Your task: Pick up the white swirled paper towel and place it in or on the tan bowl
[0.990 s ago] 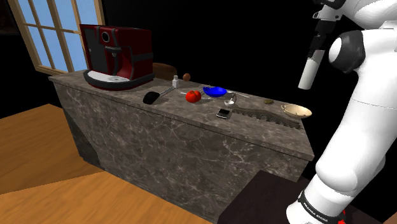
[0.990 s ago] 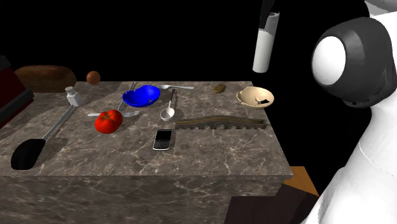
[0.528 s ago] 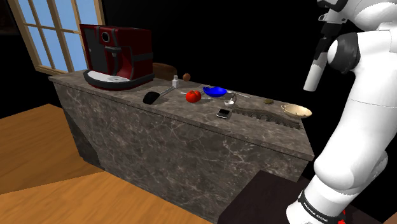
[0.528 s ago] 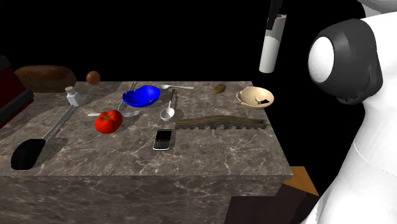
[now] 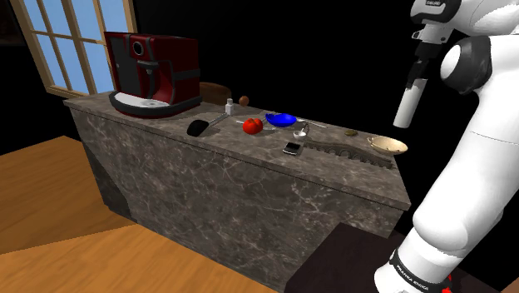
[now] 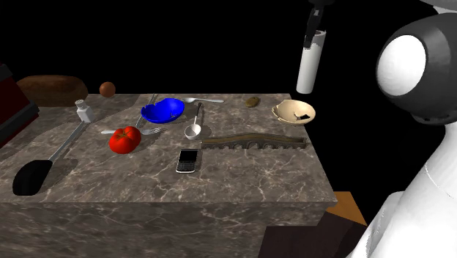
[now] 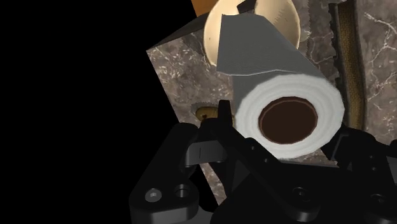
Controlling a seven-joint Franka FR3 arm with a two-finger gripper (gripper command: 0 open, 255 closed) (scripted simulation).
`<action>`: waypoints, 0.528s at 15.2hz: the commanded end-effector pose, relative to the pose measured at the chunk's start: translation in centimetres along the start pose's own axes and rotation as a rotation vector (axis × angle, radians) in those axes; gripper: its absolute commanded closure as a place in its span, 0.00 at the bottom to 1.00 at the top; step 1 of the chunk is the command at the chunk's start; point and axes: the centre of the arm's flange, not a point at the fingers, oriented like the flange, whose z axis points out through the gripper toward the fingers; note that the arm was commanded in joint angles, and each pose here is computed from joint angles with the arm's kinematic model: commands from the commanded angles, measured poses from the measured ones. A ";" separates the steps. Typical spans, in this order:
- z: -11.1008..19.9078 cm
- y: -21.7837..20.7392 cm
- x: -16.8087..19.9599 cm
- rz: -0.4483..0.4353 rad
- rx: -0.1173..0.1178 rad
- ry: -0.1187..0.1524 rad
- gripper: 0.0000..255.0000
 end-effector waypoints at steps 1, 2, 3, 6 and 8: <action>1.2 -0.2 0.0 0.000 0.000 0.000 1.00; 1.7 -0.2 0.0 0.000 0.000 0.000 1.00; 2.2 -0.2 -0.1 0.000 0.000 0.000 1.00; 3.8 -0.3 -0.1 0.000 0.000 0.000 1.00; 4.9 -0.4 -0.2 0.000 0.000 0.000 1.00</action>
